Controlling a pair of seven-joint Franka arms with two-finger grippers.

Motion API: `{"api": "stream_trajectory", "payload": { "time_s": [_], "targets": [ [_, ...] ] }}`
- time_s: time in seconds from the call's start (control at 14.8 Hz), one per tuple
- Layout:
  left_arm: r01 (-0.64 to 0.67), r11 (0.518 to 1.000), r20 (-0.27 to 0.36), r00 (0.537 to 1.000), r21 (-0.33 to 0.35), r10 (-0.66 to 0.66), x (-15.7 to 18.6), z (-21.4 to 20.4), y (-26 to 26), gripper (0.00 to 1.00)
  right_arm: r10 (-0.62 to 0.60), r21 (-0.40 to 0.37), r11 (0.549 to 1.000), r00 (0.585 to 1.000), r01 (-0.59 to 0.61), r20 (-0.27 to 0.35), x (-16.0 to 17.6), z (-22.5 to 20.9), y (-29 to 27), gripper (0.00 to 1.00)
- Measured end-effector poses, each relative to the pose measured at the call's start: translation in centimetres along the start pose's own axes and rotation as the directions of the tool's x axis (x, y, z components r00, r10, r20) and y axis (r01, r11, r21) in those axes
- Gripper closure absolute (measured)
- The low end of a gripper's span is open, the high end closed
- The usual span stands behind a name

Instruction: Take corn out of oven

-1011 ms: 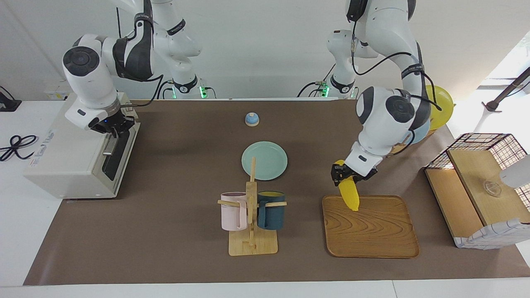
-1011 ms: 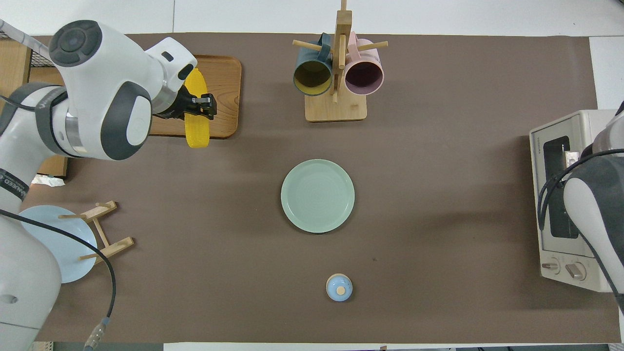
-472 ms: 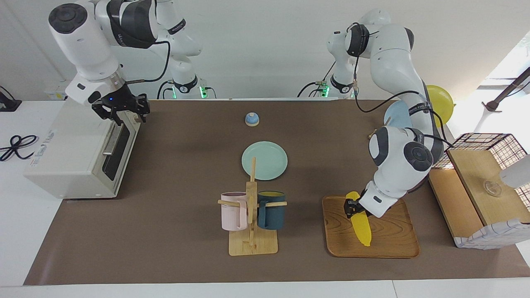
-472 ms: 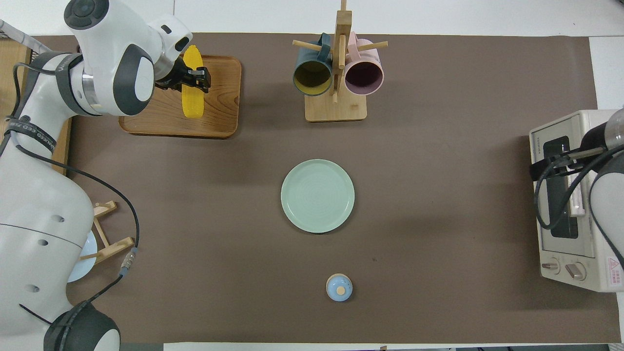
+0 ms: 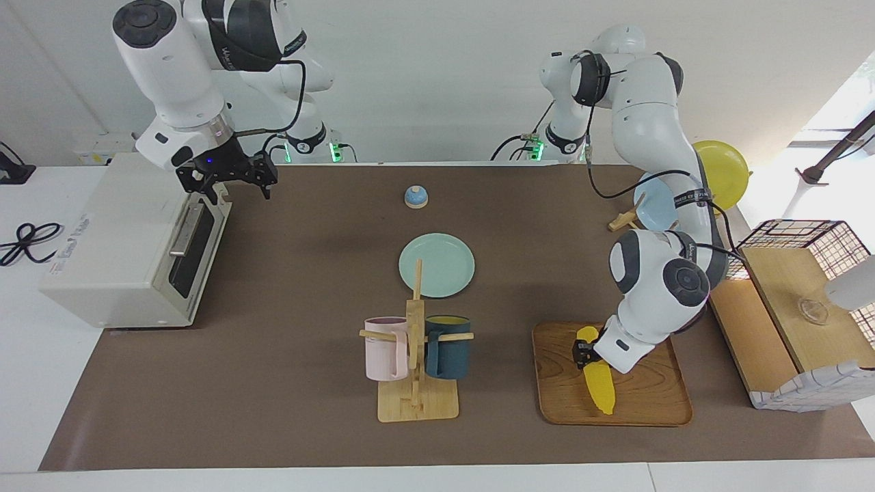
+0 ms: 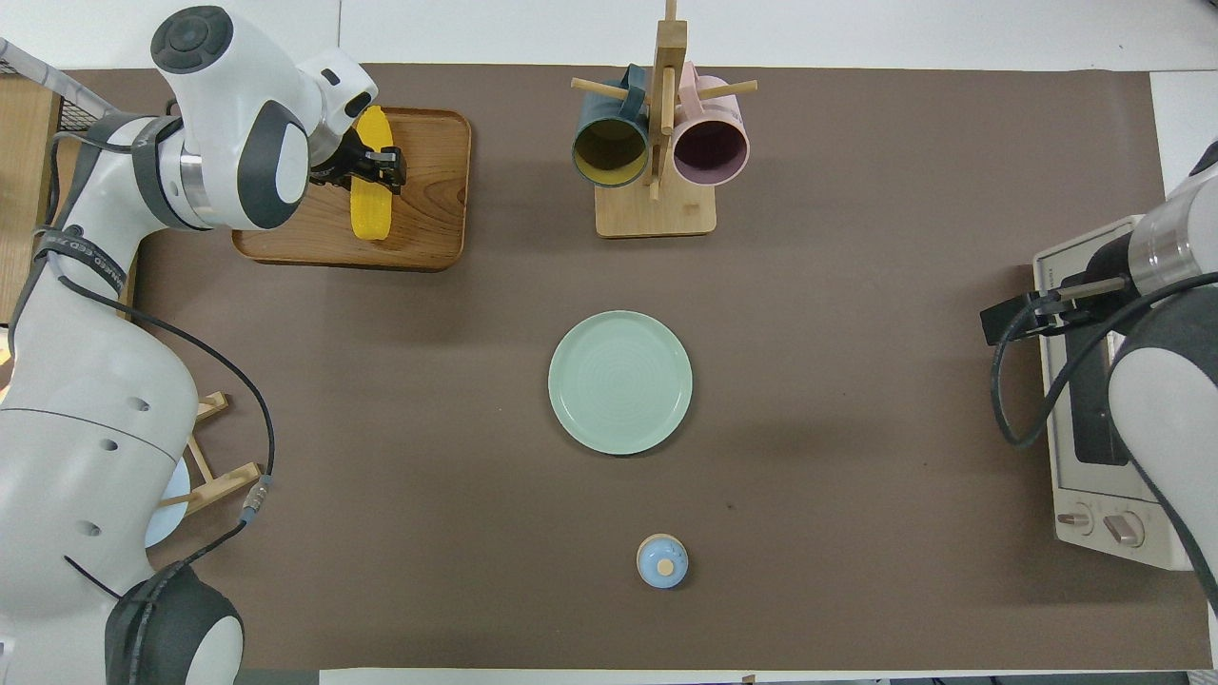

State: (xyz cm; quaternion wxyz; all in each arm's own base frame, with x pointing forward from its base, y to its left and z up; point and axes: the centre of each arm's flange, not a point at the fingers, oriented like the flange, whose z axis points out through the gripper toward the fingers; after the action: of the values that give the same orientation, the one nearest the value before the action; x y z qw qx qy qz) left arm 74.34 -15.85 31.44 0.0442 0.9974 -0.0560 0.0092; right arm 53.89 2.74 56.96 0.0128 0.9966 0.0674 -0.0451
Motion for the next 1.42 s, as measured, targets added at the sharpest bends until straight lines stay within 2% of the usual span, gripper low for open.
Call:
{"api": "stream_trajectory", "payload": {
  "time_s": [0.2, 0.47, 0.74, 0.81, 1.08, 1.21, 1.42],
  "targets": [
    [-0.004, 1.0, 0.001, 1.0, 0.004, 0.004, 0.0, 0.2, 0.0, 0.44, 0.015, 0.01, 1.0, 0.999, -0.015, 0.029, 0.9, 0.1, -0.2, 0.0],
    [-0.01, 1.0, -0.003, 1.0, 0.005, 0.01, -0.2, 0.9, 0.2, 0.41, 0.036, 0.01, 0.999, 0.999, -0.036, 0.034, 1.4, 0.1, -1.0, 0.0],
    [-0.004, 1.0, -0.002, 1.0, 0.008, 0.004, -0.2, 0.5, -0.2, 0.02, 0.036, 0.01, 0.999, 0.998, -0.037, 0.055, 1.1, 0.2, -1.1, 0.0],
    [-0.004, 1.0, -0.011, 1.0, 0.008, 0.004, -0.1, -0.2, -0.3, 0.0, 0.036, 0.01, 0.999, 0.998, -0.037, 0.06, 1.0, 0.2, -1.1, 0.0],
    [0.001, 1.0, -0.028, 1.0, 0.011, -0.001, -0.6, -5.5, -0.6, 0.0, 0.033, 0.008, 0.999, 0.998, -0.034, 0.055, 0.6, -0.3, -1.4, 0.0],
    [0.02, 0.999, -0.046, 0.999, 0.027, -0.019, -1.2, -10.1, -1.9, 0.0, 0.043, 0.007, 0.999, 0.998, -0.043, 0.055, 0.6, -0.3, -1.5, 0.0],
    [0.047, 0.998, -0.022, 0.999, 0.041, -0.046, -3.8, -17.5, -3.5, 0.0, 0.071, 0.008, 0.997, 0.996, -0.072, 0.058, 0.6, -0.2, -0.7, 0.0]
  ]
}}
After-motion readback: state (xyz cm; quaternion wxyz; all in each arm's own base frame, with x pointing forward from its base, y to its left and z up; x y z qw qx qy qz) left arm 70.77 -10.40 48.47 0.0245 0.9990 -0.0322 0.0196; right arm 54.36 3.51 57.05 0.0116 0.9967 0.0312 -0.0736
